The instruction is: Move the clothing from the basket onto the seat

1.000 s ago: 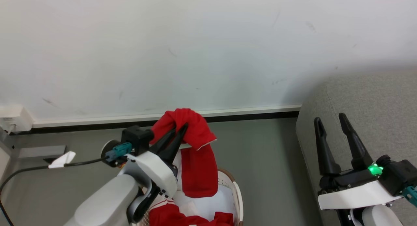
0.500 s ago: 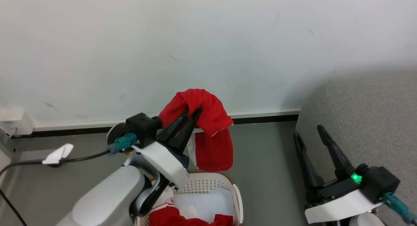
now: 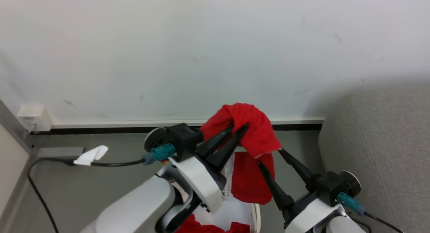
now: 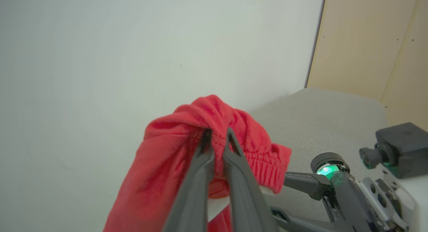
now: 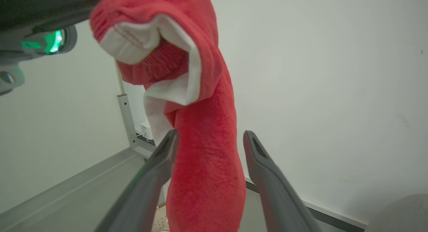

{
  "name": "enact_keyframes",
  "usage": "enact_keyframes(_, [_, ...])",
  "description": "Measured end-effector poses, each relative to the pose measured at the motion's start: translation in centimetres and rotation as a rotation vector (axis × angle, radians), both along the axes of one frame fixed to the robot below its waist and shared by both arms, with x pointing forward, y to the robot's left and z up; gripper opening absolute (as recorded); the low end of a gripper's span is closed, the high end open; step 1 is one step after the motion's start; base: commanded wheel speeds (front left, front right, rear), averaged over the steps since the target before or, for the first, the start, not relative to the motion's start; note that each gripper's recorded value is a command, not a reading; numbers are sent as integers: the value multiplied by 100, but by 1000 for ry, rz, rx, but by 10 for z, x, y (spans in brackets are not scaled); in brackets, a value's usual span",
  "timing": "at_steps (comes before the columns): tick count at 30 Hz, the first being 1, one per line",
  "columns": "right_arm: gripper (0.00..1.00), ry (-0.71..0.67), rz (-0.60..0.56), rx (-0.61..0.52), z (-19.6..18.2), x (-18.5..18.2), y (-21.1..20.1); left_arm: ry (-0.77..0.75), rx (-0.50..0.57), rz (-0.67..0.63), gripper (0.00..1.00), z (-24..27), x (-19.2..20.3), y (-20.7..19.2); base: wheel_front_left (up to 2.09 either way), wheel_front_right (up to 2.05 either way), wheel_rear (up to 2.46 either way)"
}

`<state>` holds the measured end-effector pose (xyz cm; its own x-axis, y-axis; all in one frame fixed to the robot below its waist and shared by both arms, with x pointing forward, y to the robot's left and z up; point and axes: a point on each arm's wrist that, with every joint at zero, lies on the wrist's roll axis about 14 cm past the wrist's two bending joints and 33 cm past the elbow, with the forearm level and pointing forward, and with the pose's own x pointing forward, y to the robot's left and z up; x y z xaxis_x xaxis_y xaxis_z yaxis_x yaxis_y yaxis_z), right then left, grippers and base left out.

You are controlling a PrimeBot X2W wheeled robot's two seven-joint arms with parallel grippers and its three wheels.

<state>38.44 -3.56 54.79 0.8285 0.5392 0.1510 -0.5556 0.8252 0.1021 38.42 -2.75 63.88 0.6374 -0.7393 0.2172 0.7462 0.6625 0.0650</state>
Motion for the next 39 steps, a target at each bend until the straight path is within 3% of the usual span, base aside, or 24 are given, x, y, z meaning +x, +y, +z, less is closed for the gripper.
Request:
enact_keyframes(19, [100,26,163,-209,-23,23,54,38,30,-62,0,-10,-43,-5,0,0,0])
enact_keyframes(20, [77,25,168,-207,-22,24,57,39,30,-57,0,-10,-44,-4,0,0,0])
enact_keyframes(21, [27,25,172,-206,-21,25,58,40,30,-50,0,-10,-44,-2,0,0,0])
enact_keyframes(22, [0,29,177,-206,-22,25,60,42,29,-43,0,-11,-43,0,0,0,0])
enact_keyframes(32, [0,23,149,-149,-11,32,53,61,20,14,0,-16,-30,16,0,0,0])
enact_keyframes(39, [0,33,60,-25,1,37,27,107,27,38,0,-36,-22,21,0,0,0])
